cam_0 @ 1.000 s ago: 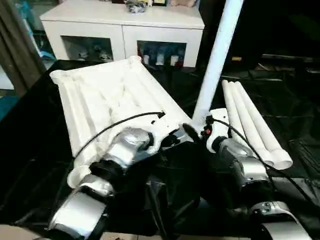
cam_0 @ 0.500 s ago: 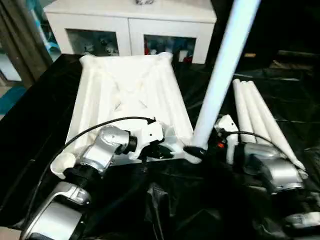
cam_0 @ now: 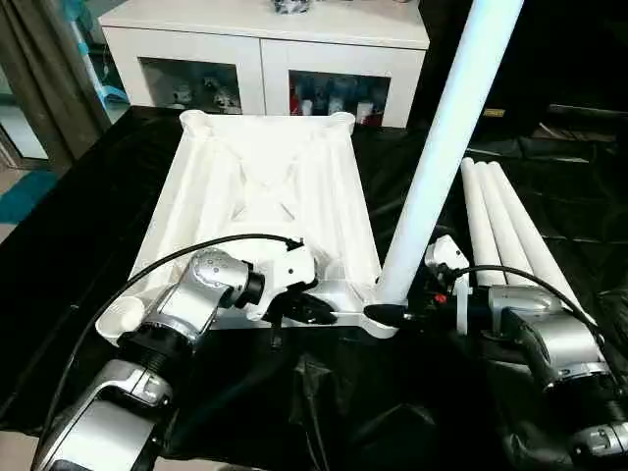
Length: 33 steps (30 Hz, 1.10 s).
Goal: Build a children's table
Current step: Rotate leg to tighten
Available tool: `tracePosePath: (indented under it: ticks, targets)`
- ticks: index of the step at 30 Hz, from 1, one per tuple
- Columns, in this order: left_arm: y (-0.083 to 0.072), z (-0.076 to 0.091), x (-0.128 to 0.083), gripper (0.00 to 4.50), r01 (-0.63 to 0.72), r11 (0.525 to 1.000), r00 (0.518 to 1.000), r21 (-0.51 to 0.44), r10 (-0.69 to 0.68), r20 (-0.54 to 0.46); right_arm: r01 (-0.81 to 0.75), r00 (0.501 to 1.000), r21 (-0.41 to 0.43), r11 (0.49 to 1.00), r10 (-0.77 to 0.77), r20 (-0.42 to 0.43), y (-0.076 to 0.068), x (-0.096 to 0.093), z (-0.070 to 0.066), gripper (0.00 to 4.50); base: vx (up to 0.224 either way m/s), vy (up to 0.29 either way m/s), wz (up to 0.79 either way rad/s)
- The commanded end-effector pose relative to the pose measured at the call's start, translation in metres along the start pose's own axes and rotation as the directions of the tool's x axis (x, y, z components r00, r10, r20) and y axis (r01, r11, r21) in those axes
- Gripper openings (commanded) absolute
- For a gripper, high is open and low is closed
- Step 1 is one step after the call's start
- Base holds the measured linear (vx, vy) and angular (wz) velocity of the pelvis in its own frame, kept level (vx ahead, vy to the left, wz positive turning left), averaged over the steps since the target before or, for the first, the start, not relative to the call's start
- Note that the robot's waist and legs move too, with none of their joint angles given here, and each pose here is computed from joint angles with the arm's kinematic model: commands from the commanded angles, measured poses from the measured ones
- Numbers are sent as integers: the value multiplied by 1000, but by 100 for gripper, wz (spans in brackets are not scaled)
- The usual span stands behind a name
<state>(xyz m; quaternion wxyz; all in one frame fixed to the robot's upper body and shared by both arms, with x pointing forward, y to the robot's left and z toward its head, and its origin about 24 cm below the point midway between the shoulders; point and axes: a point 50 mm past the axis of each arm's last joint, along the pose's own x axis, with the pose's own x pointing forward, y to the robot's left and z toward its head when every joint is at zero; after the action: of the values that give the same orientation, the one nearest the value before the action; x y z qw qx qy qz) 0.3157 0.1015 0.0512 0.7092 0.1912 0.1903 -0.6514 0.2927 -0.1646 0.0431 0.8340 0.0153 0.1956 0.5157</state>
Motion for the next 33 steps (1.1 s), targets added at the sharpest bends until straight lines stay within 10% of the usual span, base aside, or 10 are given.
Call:
tracePosePath:
  ticks: [1,14,25,33]
  targets:
    - [5,-3,5,0,-83,996,996,-40,82,-19,58,998,22,998,-58,-12,-1,7,-9,283,0,0,0]
    - [29,24,46,0,-468,867,882,-173,469,-38,611,784,253,750,-617,-66,-22,60,-22,274,0,0,0]
    - [20,22,42,0,-332,939,942,-87,335,22,404,904,163,900,-420,79,-12,68,5,392,0,0,0]
    - [-2,1,16,0,-28,1000,999,-10,29,26,104,993,17,994,-105,56,-7,23,5,395,0,0,0]
